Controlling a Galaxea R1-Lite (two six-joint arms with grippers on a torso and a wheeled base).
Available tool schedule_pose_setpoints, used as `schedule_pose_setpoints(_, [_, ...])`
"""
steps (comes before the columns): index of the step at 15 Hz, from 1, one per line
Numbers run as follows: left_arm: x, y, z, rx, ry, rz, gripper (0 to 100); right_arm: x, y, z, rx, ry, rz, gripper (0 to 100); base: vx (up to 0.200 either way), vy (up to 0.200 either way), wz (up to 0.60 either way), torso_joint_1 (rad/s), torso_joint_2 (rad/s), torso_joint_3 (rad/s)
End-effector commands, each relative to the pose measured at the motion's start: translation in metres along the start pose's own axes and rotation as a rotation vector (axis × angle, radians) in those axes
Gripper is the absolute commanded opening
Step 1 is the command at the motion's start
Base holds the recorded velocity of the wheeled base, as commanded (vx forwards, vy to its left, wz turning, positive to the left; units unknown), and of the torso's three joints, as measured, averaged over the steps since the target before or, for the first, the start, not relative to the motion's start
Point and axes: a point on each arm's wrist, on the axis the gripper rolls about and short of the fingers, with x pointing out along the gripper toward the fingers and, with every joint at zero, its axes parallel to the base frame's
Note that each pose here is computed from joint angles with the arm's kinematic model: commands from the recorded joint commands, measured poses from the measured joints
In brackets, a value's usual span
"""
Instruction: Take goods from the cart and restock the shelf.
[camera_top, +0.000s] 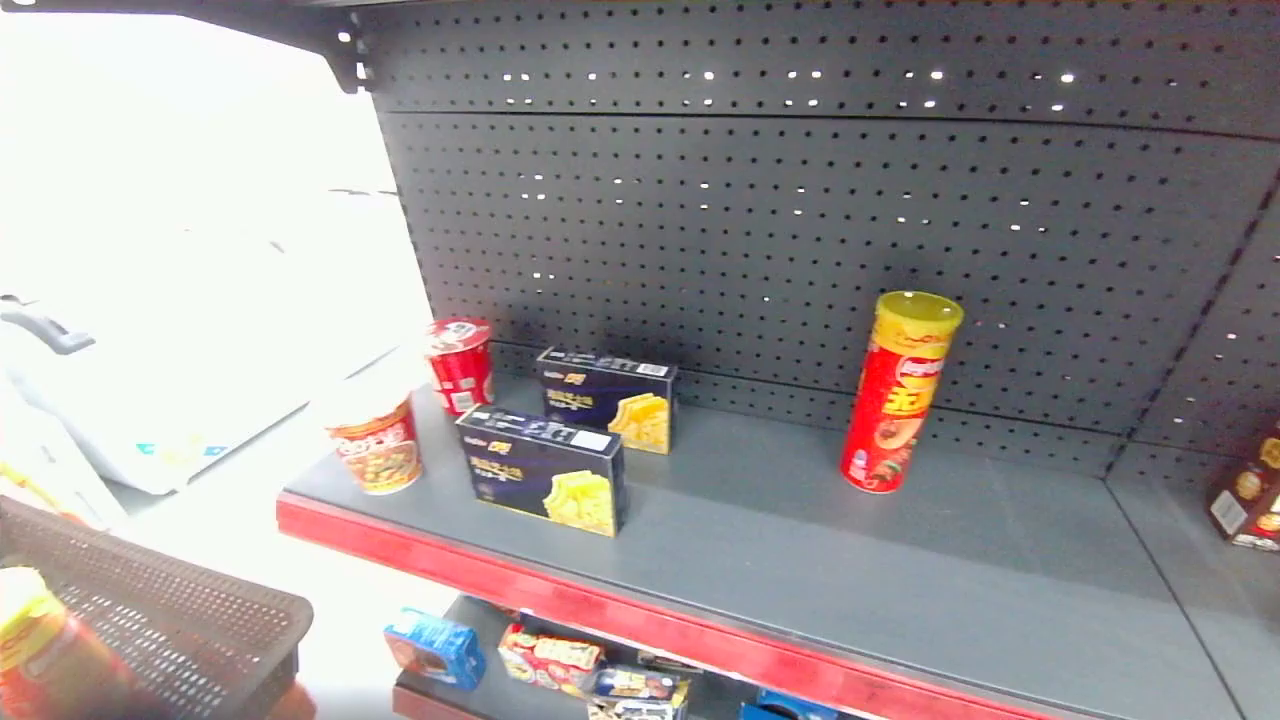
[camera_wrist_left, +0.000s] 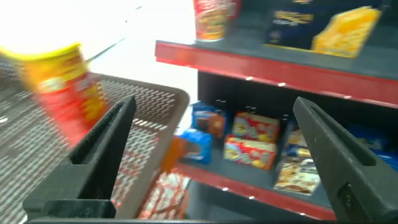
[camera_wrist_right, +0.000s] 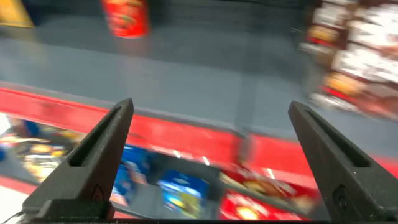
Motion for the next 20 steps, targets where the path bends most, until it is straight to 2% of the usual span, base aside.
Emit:
schedule_pose_setpoints(1, [0.0000,0.0000,0.0000,0.000,0.001,0.001,100,0.0000,0.0000,0.0000,0.000,0.000,-0.002,100,0.000,0.000,0.60,-0.002,0.00,0.002])
schedule_pose_setpoints(11, [0.0001,0.0000,0.0002,0.000,-0.001,-0.002,100,0.0000,0.0000,0.0001,0.006,-0.002,0.000,100,0.000,0.000,0.60,0.003,0.00,0.002])
schedule_pose_setpoints(19, [-0.0009,-0.0002,0.0006,0.007,0.017,-0.015,100,0.0000,0.0000,0.0000,0.003,0.000,0.000,100,0.000,0.000,0.00,0.000,0.00,0.000])
schedule_pose_setpoints(20, [-0.0004,0.0001,0.0003,0.009,0.022,0.010,100,0.0000,0.0000,0.0000,0.003,0.000,0.000,100,0.000,0.000,0.00,0.000,0.00,0.000])
